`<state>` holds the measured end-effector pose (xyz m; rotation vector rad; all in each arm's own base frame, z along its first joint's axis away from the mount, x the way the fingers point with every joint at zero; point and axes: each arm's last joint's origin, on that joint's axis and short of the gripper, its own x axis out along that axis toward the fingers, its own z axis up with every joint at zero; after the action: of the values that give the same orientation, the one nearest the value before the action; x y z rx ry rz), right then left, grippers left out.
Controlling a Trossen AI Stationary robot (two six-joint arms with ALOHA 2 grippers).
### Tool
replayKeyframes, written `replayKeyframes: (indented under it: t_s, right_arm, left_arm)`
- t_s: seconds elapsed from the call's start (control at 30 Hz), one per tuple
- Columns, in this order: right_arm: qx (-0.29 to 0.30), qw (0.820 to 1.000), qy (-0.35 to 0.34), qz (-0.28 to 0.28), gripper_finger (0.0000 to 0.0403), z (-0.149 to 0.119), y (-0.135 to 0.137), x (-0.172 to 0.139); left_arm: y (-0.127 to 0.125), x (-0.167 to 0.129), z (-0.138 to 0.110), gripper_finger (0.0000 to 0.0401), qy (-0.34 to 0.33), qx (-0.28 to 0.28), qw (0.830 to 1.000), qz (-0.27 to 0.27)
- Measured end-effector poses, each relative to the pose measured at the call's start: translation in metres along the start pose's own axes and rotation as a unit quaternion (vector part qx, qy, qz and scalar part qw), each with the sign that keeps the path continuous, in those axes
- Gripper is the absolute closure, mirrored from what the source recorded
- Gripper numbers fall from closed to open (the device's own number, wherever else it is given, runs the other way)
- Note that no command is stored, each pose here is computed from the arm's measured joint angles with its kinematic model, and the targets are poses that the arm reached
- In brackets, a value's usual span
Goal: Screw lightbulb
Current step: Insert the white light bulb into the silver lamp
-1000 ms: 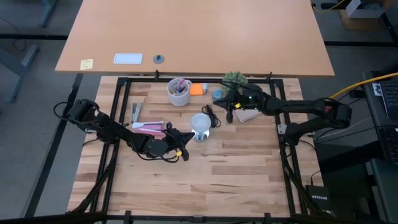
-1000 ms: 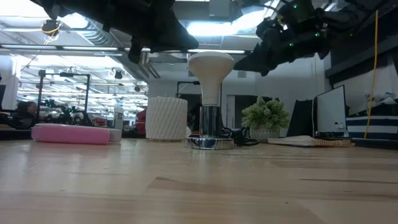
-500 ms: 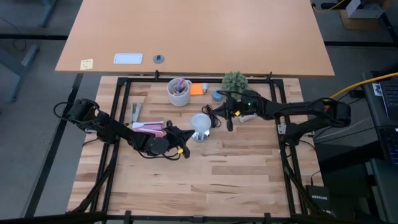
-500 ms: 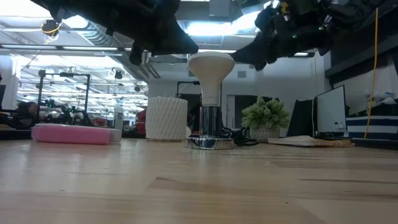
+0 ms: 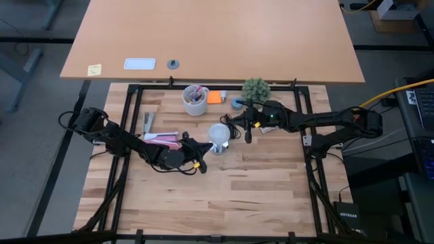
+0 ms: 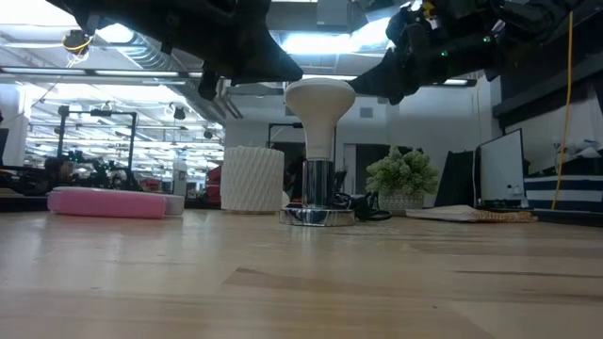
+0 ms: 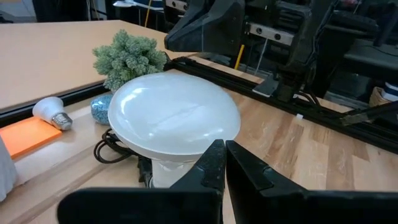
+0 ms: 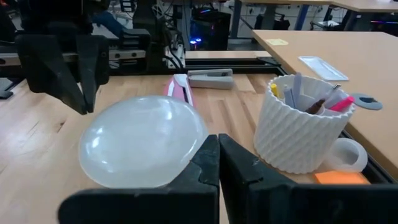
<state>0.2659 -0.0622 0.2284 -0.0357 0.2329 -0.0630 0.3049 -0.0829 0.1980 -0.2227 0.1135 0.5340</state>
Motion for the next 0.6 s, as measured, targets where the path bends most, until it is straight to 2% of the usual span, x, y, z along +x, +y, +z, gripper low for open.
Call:
replayKeyframes:
  t_s: [0.33, 0.6]
  right_arm:
    - [0.005, 1.0, 0.021, 0.015, 0.04, -0.012, 0.0, 0.01]
    - [0.004, 1.0, 0.011, 0.014, 0.04, -0.012, -0.001, 0.014]
  left_arm:
    - [0.0, 0.0, 0.0, 0.0396, 0.002, 0.004, 1.0, -0.001]
    - [0.0, 0.0, -0.001, 0.0396, 0.003, 0.005, 1.0, 0.0]
